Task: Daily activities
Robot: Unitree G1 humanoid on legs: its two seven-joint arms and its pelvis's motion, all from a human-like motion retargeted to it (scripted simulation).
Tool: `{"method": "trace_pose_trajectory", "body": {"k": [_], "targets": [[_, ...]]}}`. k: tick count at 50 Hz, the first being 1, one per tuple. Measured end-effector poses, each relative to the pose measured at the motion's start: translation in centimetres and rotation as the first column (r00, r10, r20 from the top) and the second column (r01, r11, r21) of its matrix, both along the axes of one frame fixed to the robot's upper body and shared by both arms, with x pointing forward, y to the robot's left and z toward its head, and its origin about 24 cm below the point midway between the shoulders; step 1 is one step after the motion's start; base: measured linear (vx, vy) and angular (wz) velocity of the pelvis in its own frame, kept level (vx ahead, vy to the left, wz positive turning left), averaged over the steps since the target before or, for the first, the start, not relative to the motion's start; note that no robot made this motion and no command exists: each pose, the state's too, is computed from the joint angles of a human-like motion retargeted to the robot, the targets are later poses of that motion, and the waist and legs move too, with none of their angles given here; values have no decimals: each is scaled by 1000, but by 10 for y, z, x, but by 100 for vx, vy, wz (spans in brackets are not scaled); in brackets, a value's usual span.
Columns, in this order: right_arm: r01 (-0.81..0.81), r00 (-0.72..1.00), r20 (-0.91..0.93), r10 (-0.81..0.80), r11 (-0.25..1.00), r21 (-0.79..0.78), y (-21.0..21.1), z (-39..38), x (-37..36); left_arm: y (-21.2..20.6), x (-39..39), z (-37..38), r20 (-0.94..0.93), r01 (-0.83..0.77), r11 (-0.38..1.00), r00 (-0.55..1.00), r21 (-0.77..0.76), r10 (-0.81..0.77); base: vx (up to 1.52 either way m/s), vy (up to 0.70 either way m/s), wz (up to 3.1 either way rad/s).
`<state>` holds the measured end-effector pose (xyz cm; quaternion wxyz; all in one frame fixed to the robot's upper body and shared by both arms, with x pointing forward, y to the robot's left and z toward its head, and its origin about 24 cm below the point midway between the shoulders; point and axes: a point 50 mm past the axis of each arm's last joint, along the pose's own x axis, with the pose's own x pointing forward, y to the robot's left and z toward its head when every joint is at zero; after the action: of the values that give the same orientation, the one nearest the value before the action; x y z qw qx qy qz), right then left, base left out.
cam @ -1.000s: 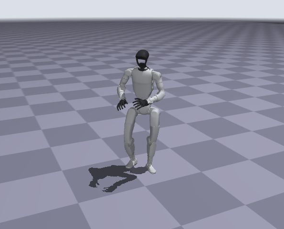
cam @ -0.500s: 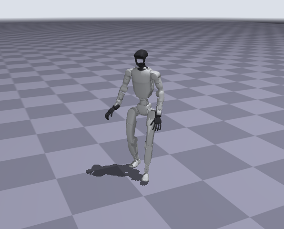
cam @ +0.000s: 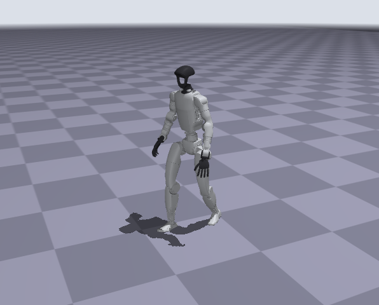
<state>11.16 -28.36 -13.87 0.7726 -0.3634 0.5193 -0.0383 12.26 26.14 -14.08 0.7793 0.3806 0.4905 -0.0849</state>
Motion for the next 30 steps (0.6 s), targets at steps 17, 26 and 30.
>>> {"method": "trace_pose_trajectory", "body": {"k": [17,26,30], "targets": [[-155,988,-2,158,972,179,26,2,33,7,21,9,-15,78,997,997,5,-77,-42,4,-35],[-209,978,50,203,963,172,28,9,49,2,4,1,-79,120,993,989,-18,-121,-16,-5,-30],[-210,977,58,203,962,174,29,10,50,-1,-1,-1,-91,138,990,986,-29,-140,-11,-10,-22]]}}
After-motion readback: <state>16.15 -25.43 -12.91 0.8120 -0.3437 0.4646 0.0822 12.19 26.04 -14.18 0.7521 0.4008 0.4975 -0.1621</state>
